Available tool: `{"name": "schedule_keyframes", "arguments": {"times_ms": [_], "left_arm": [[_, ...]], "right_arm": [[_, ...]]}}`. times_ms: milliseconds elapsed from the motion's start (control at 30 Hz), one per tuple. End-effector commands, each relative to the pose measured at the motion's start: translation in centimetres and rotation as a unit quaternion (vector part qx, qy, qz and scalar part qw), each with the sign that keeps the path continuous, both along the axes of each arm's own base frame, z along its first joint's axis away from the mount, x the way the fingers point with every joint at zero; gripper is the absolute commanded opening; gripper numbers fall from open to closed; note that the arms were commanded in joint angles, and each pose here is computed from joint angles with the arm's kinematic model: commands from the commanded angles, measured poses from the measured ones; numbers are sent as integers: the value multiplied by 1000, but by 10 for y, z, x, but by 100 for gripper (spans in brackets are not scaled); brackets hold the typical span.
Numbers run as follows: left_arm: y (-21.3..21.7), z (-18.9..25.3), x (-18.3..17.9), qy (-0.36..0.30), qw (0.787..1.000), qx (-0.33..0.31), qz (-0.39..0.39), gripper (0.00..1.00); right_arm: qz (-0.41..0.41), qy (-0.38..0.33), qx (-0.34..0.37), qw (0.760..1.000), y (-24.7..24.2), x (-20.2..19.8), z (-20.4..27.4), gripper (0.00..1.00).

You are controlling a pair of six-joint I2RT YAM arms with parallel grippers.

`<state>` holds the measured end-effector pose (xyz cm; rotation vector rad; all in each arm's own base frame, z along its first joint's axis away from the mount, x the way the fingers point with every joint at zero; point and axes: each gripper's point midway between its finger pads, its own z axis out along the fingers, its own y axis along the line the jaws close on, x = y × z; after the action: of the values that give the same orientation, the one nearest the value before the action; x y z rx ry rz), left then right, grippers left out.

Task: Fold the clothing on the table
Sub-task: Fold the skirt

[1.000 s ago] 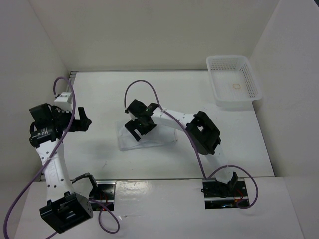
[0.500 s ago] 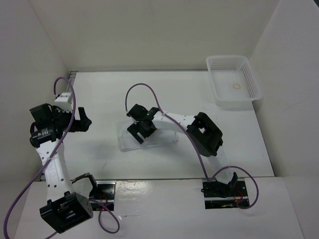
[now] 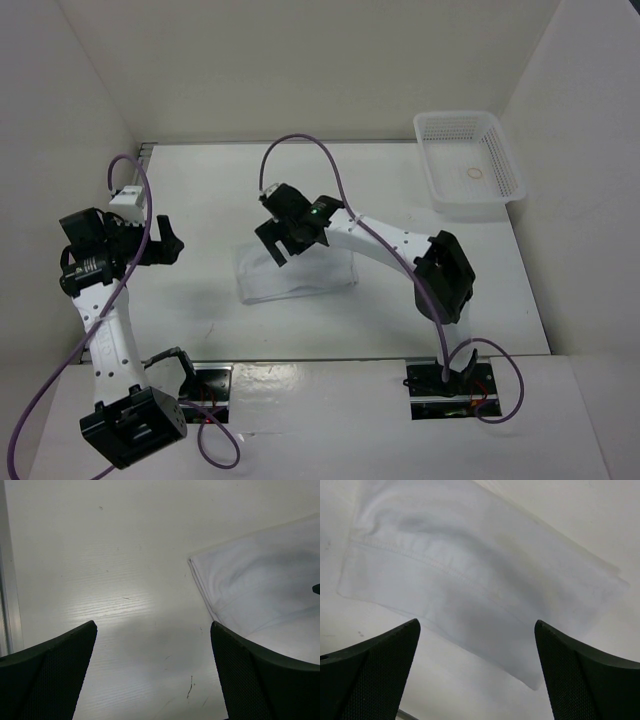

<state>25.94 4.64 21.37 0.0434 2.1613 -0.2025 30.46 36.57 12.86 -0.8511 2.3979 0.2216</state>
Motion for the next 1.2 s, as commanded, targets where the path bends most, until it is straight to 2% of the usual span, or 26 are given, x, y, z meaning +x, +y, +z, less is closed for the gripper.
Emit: {"name": "schedule_keyframes", "arguments": {"times_ms": [0, 233, 433, 733, 900, 1167], "left_arm": [[-2, 10, 1, -24, 1000, 2, -3, 100], [-1, 10, 0, -26, 1000, 7, 0, 100], [-1, 10, 0, -26, 1000, 7, 0, 100], [0, 8, 1, -22, 1000, 5, 0, 100], [0, 6, 2, -18, 1000, 2, 0, 100], [0, 2, 4, -12, 1000, -5, -3, 100]], "right_arm": [[-54, 30, -33, 998, -29, -6, -26, 99], [-52, 94, -50, 993, -28, -24, -80, 99], [-48, 121, -53, 990, -26, -32, -98, 99], [-53, 150, -81, 984, -44, -18, -143, 99], [-16, 154, -108, 982, -70, -3, -154, 99], [87, 155, -138, 974, -98, 7, -156, 99]]}}
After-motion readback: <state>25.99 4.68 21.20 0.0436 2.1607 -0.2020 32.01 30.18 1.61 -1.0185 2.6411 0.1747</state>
